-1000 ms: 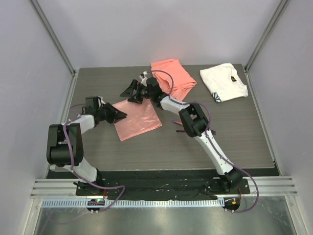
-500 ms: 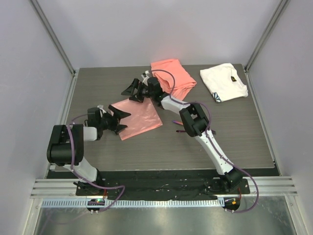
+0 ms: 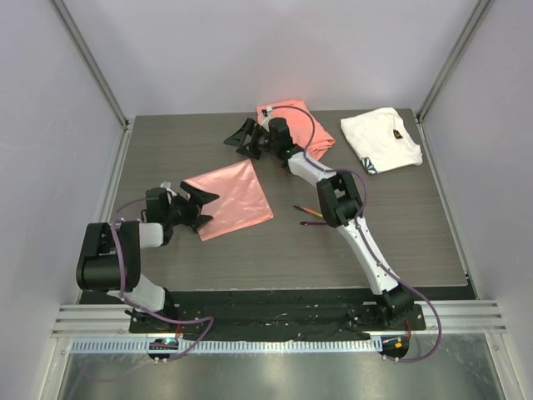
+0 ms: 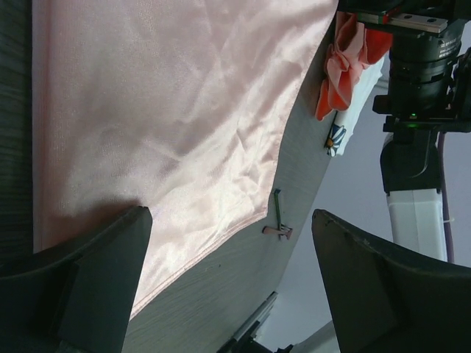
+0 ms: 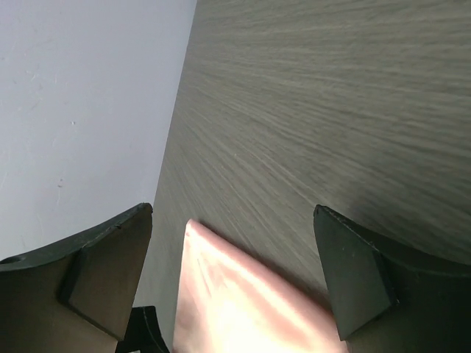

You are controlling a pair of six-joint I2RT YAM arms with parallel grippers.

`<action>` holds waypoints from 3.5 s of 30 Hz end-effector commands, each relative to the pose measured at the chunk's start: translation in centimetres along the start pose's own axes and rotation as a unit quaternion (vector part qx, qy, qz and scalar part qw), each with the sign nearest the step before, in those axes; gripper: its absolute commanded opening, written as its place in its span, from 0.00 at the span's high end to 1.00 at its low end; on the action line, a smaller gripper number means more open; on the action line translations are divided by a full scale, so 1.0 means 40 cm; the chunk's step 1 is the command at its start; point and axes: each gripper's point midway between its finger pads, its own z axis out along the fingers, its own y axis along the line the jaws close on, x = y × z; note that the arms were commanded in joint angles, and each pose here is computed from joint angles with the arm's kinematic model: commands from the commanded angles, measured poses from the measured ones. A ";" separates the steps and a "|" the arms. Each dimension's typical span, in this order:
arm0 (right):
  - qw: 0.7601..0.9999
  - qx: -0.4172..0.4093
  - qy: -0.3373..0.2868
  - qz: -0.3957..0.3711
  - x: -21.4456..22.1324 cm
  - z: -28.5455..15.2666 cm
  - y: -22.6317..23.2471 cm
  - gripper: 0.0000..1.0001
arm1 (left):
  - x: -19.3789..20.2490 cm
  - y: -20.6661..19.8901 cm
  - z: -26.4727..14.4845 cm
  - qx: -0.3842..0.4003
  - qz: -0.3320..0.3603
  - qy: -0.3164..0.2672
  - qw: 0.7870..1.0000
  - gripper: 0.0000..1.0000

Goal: Fold the napkin into a case and place the utensils inside
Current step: Smooth out the square-folded napkin at the center of the board.

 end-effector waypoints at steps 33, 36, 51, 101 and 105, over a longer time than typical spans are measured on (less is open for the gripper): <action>0.994 -0.023 0.109 0.009 0.282 -0.212 0.253 0.07 | -0.297 -0.224 0.251 0.100 0.037 -0.024 0.994 0.39; 0.993 -0.019 0.111 0.016 0.293 -0.212 0.237 0.07 | -0.264 -0.206 0.267 0.088 0.046 -0.013 0.995 0.41; 0.991 0.017 0.125 0.038 0.373 -0.241 0.131 0.07 | -0.275 -0.078 0.343 0.002 0.054 -0.006 0.999 0.41; 0.960 0.221 0.161 -0.052 0.333 -0.495 -0.005 0.60 | 0.207 -0.166 0.016 -0.131 0.311 0.112 0.935 0.32; 0.960 0.219 0.168 -0.047 0.347 -0.486 -0.008 0.62 | 0.209 -0.164 0.017 -0.132 0.313 0.115 0.934 0.32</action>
